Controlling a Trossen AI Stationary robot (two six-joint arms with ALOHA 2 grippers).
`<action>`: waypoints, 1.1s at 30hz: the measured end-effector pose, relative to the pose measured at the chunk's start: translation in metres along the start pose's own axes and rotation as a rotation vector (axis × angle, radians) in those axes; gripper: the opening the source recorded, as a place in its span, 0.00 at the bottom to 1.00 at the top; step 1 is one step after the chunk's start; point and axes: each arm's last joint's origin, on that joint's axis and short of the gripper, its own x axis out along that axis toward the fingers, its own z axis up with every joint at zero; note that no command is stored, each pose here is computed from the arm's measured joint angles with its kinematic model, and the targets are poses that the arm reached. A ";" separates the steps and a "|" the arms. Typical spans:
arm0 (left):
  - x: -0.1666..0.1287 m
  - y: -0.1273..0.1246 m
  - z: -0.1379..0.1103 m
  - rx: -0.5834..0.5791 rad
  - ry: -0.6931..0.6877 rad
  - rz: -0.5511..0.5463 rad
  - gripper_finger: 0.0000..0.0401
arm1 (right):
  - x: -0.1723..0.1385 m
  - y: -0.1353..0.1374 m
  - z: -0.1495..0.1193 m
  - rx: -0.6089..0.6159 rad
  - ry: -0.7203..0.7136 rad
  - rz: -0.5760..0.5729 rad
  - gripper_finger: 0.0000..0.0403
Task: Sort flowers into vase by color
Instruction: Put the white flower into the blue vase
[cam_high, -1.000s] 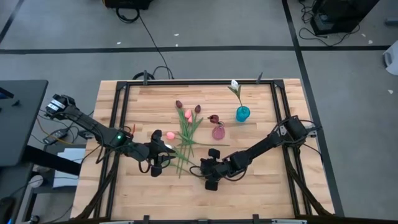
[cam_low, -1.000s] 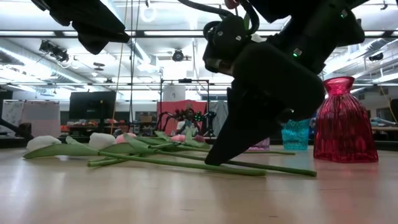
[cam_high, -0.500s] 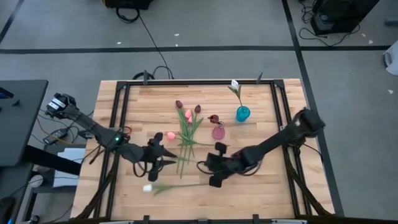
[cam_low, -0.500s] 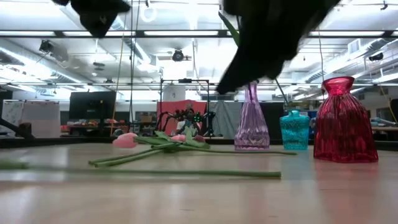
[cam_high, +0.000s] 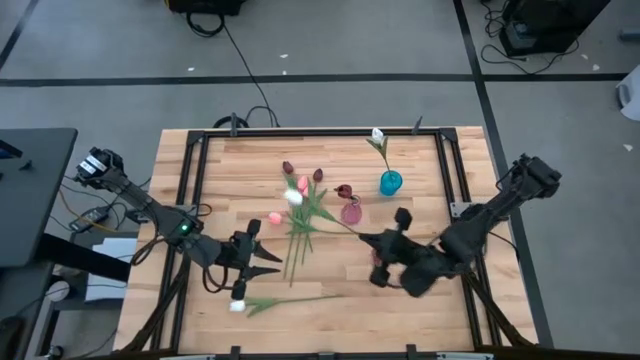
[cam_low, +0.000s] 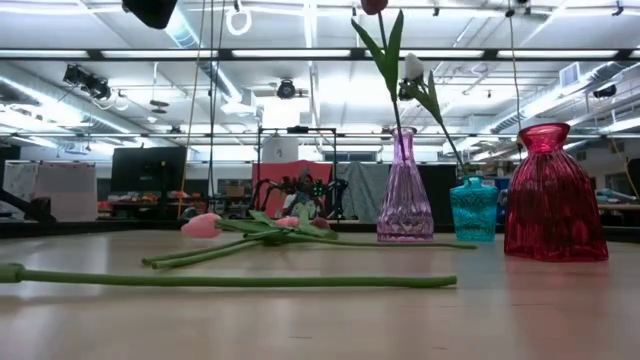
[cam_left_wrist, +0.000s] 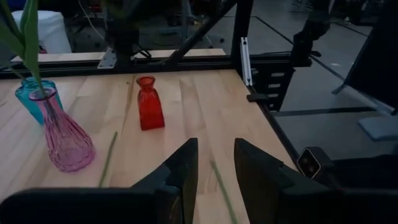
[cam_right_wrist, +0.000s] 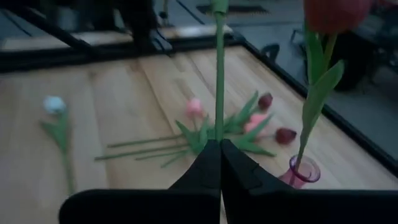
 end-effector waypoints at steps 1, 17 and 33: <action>0.000 0.000 0.000 0.000 0.000 0.002 0.27 | -0.006 0.000 0.001 -0.005 -0.015 0.005 0.01; 0.000 0.002 0.000 -0.025 -0.010 0.064 0.27 | -0.049 -0.080 -0.047 0.044 -0.249 -0.248 0.01; 0.008 0.022 0.002 -0.069 -0.019 0.174 0.27 | -0.019 -0.131 -0.153 0.188 -0.276 -0.264 0.01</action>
